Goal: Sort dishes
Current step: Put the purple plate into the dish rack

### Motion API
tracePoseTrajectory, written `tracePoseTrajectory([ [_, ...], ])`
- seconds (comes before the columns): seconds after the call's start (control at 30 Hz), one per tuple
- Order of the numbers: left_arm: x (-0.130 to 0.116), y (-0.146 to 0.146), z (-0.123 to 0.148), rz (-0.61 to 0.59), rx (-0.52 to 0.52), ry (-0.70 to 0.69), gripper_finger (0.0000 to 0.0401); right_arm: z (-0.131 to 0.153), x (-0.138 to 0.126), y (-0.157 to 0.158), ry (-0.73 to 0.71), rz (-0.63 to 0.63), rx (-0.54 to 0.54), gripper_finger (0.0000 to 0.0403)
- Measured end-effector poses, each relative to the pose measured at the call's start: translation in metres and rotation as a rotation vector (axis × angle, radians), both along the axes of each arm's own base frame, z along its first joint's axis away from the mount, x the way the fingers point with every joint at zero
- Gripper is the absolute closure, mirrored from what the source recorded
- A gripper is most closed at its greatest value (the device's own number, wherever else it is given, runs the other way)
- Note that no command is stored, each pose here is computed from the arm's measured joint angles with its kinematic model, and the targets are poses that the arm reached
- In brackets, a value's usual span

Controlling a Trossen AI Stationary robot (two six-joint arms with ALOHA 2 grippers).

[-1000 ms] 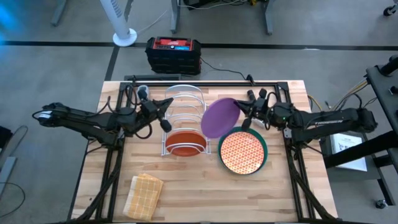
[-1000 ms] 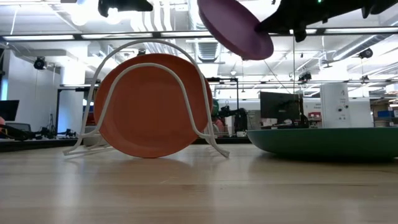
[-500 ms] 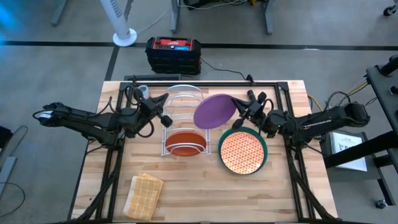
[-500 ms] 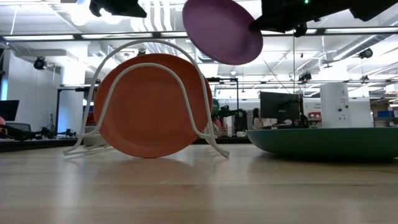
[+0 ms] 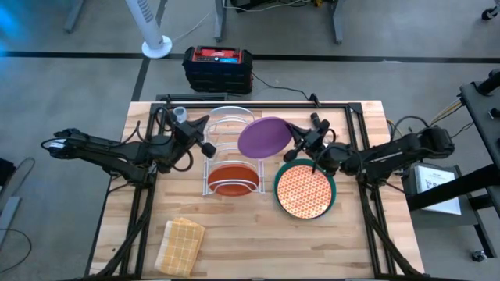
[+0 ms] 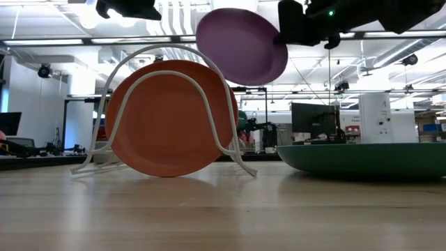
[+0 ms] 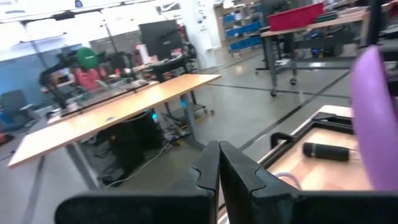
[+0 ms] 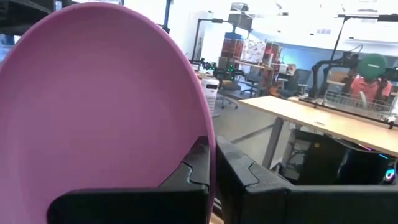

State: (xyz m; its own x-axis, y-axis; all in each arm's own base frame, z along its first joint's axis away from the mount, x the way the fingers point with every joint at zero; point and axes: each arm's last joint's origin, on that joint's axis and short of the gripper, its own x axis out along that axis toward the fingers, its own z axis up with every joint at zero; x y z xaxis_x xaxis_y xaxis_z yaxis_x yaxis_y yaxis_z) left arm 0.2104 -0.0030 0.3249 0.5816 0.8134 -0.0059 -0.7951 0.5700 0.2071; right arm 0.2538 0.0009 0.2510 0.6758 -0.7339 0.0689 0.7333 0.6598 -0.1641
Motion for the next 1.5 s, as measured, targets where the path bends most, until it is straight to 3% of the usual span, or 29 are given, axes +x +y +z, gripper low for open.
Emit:
tracePoseTrajectory([
  [0.53, -0.002, 0.002, -0.001, 0.119, -0.008, -0.004, 0.0401, -0.018, 0.016, 0.008, 0.014, -0.010, -0.035, 0.0403],
  [1.5, -0.002, 0.002, -0.003, 0.120, -0.005, 0.008, 0.0401, -0.052, 0.045, 0.013, 0.076, -0.060, -0.084, 0.0403],
])
